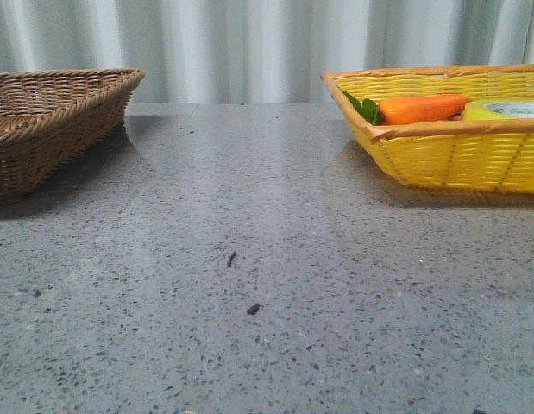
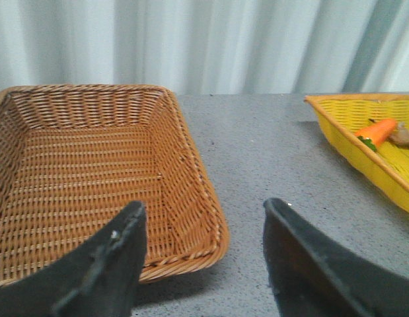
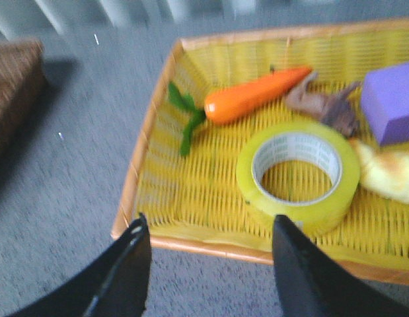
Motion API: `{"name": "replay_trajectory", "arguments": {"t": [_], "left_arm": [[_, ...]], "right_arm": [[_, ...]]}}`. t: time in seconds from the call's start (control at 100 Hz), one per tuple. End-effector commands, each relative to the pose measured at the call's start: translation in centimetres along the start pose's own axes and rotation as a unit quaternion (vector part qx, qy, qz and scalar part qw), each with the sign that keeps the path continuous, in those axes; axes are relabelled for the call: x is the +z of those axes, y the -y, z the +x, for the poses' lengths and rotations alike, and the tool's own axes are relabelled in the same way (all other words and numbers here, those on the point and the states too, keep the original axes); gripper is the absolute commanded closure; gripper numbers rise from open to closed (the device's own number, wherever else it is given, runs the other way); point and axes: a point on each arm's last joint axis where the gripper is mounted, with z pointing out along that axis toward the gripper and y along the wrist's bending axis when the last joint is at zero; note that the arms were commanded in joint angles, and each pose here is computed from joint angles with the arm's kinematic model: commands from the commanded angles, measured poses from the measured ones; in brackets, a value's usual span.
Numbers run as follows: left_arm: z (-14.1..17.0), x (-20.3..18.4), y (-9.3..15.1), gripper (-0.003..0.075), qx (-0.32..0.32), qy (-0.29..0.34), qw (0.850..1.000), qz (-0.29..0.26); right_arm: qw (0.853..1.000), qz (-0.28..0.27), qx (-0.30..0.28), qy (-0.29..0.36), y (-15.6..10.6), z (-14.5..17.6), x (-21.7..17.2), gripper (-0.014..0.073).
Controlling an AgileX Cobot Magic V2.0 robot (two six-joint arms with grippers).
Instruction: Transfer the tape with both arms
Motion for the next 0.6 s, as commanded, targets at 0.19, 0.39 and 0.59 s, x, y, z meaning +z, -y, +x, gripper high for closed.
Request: {"name": "replay_trajectory", "arguments": {"t": [0.19,0.39,0.59], "left_arm": [[-1.4,-0.1,0.3,0.0345,-0.002,0.032,0.999,0.007],[-1.4,-0.1,0.3,0.0345,-0.004,0.030,1.000,0.008],[-1.4,-0.1,0.3,0.0345,-0.004,0.030,1.000,0.008]], "right_arm": [[0.988,0.015,-0.002,-0.154,1.5,-4.3,10.2,0.0227],[0.973,0.029,0.007,-0.229,3.1,-3.8,17.2,0.0227],[0.966,0.038,0.013,-0.256,4.1,-2.5,21.1,0.0268]]}}
